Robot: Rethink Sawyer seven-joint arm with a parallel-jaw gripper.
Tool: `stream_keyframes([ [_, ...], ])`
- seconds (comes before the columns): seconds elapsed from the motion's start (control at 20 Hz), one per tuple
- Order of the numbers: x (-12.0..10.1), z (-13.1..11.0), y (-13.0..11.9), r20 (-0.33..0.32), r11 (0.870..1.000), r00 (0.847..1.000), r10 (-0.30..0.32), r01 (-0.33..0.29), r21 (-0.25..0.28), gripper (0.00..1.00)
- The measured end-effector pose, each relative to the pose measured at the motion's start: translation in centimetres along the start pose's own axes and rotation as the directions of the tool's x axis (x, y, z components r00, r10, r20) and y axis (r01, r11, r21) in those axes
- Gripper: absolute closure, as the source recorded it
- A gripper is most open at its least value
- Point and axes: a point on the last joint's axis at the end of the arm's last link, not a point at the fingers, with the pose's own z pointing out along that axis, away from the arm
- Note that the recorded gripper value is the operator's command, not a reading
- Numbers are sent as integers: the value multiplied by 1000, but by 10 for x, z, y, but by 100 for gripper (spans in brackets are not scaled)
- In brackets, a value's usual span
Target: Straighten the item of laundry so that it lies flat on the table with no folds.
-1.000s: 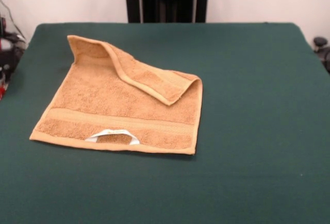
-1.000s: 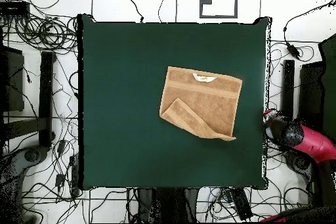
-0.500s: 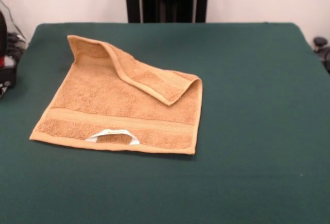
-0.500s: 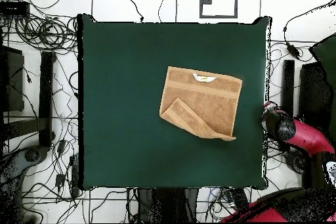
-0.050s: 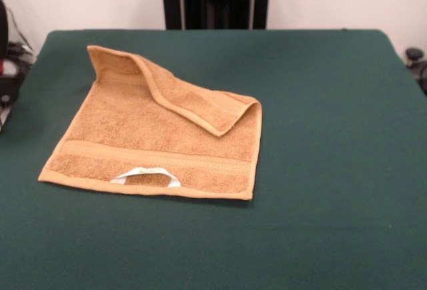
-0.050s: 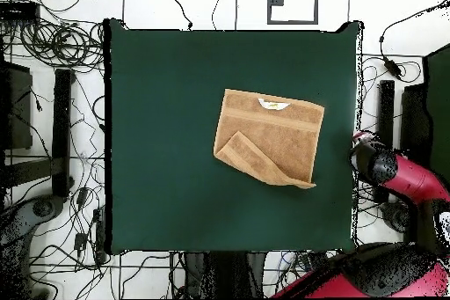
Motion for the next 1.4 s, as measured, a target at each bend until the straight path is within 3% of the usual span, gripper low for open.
stream_keyframes([
  [0.1, 5, -18, 19, -7, 1000, 1000, 3, -3, -13, 0],
  [0.3, 2, -45, 24, 0, 1000, 1000, 5, -5, 1, 0],
  [0.4, 1, -67, 29, -9, 1000, 1000, 22, -22, 4, 0],
  [0.7, 9, -99, 46, -48, 997, 996, 77, -77, -8, 0],
  [1.05, 22, -113, 65, -84, 992, 989, 126, -128, -22, 0],
  [1.4, 47, -126, 109, -111, 989, 985, 135, -141, -45, 0],
])
